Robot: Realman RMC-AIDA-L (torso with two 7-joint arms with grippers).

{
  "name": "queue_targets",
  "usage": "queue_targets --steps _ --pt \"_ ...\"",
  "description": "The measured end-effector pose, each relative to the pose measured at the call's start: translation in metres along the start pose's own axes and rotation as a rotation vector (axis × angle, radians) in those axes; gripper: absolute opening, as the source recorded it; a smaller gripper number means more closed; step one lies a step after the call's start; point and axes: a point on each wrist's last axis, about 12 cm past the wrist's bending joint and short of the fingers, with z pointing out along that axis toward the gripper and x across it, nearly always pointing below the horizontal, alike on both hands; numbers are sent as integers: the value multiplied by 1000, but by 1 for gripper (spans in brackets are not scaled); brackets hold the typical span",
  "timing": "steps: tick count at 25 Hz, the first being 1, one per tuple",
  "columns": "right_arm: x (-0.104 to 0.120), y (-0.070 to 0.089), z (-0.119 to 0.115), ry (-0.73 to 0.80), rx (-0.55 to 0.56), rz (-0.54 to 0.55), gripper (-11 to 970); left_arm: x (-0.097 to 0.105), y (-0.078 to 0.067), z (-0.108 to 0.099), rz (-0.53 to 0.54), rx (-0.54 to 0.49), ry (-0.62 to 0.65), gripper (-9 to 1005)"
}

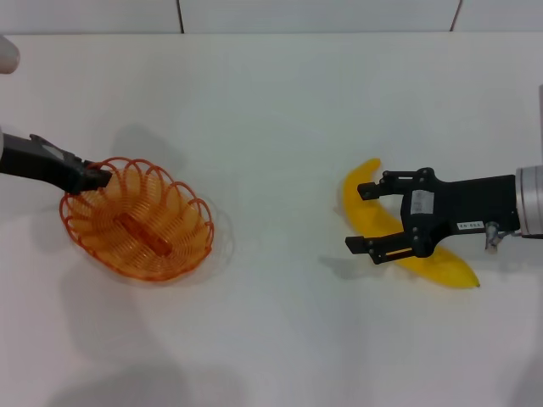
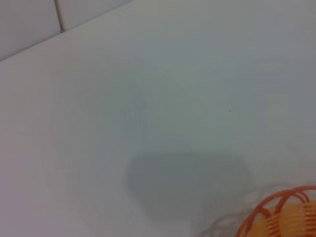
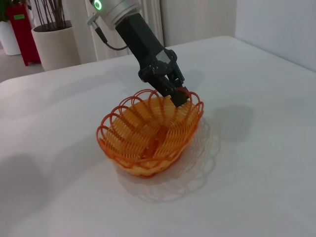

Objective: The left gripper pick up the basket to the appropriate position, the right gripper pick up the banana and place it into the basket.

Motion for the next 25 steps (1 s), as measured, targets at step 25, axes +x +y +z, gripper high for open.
queue_targets --steps 25 --pt "0 1 0 -1 -5 0 890 -2 -1 1 -1 0 -12 113"
